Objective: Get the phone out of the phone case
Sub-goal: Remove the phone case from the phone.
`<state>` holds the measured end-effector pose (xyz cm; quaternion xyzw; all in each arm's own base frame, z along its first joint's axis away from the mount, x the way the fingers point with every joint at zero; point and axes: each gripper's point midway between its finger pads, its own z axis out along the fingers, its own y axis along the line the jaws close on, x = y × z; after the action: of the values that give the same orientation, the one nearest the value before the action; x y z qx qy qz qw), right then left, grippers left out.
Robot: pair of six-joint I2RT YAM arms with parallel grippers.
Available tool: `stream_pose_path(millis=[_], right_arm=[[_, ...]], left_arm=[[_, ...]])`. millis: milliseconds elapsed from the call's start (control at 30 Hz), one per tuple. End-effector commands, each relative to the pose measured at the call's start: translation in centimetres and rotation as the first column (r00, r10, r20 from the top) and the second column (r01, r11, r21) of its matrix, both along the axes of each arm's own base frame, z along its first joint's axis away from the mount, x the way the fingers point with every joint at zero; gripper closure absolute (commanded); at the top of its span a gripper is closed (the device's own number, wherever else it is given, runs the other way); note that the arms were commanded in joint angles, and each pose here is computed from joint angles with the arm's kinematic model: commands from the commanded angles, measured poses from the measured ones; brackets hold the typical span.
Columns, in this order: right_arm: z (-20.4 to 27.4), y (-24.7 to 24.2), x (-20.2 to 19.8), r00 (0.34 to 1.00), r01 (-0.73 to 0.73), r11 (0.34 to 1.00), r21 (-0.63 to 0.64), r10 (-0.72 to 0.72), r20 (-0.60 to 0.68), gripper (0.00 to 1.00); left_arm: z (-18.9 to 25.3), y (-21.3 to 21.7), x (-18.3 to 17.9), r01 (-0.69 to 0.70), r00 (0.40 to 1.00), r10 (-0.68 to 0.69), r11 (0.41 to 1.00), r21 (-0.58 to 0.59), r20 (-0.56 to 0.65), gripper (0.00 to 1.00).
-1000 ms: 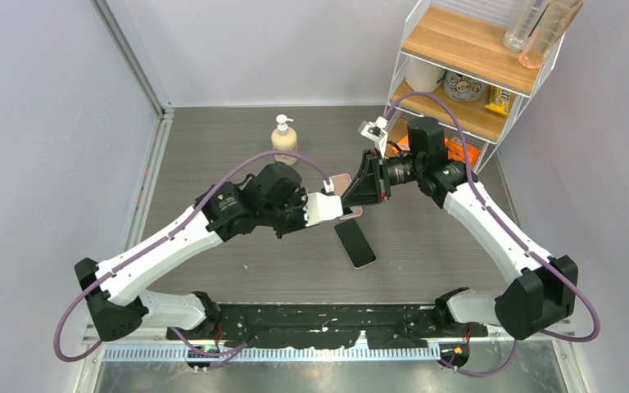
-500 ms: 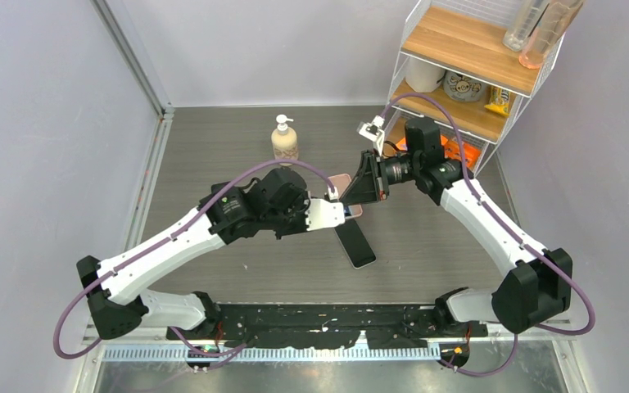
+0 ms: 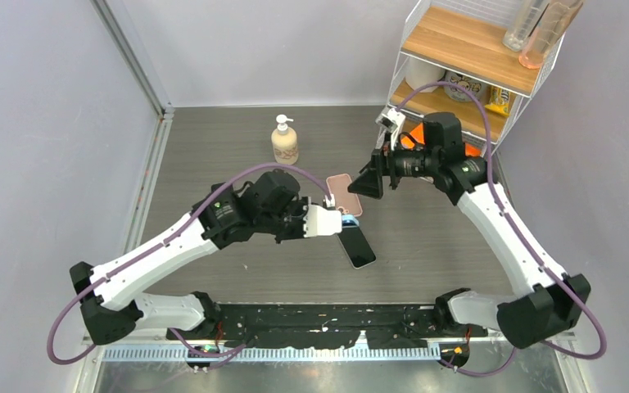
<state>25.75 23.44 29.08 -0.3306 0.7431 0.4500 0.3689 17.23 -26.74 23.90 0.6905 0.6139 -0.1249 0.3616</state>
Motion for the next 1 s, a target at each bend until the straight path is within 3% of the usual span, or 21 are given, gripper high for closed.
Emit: stream_pose_path(millis=[0, 133, 233, 533, 600, 700, 767, 967], right_arm=[[4.4, -2.3, -0.1, 0.961, 0.105, 0.993, -0.054, -0.088, 0.262, 0.14], [6.4, -3.4, -1.9, 0.92, 0.116, 0.993, -0.037, -0.093, 0.382, 0.14], [7.2, -3.1, -3.9, 0.892, 0.031, 0.999, -0.025, -0.016, 0.452, 0.16], [6.4, -0.8, -6.9, 0.865, -0.162, 0.986, -0.05, 0.166, 0.474, 0.23], [6.0, -0.3, -7.3, 0.862, -0.199, 0.979, -0.052, 0.2, 0.466, 0.28], [5.7, 0.3, -7.6, 0.858, -0.241, 0.969, -0.053, 0.238, 0.456, 0.48], [5.5, 0.5, -7.5, 0.858, -0.249, 0.967, -0.056, 0.247, 0.45, 0.55], [5.1, 0.8, -7.8, 0.863, -0.27, 0.961, -0.054, 0.266, 0.43, 0.54]], left_arm=[[3.9, -0.6, 0.9, 0.003, 1.0, 0.002, 0.984, -0.181, 0.025, 1.0], [5.1, -0.1, 0.5, -0.005, 0.998, -0.011, 0.965, -0.262, -0.058, 1.0], [6.3, 0.1, -0.1, -0.006, 0.99, -0.041, 0.944, -0.329, -0.138, 1.0], [9.7, -0.6, -3.1, 0.043, 0.929, -0.215, 0.871, -0.489, -0.301, 1.0], [9.9, -0.7, -3.5, 0.045, 0.92, -0.232, 0.864, -0.502, -0.316, 1.0], [10.1, -0.8, -3.7, 0.05, 0.911, -0.249, 0.857, -0.512, -0.328, 1.0], [10.1, -0.9, -3.8, 0.052, 0.907, -0.257, 0.855, -0.517, -0.333, 1.0], [10.0, -0.8, -3.5, 0.04, 0.913, -0.241, 0.856, -0.515, -0.328, 1.0]])
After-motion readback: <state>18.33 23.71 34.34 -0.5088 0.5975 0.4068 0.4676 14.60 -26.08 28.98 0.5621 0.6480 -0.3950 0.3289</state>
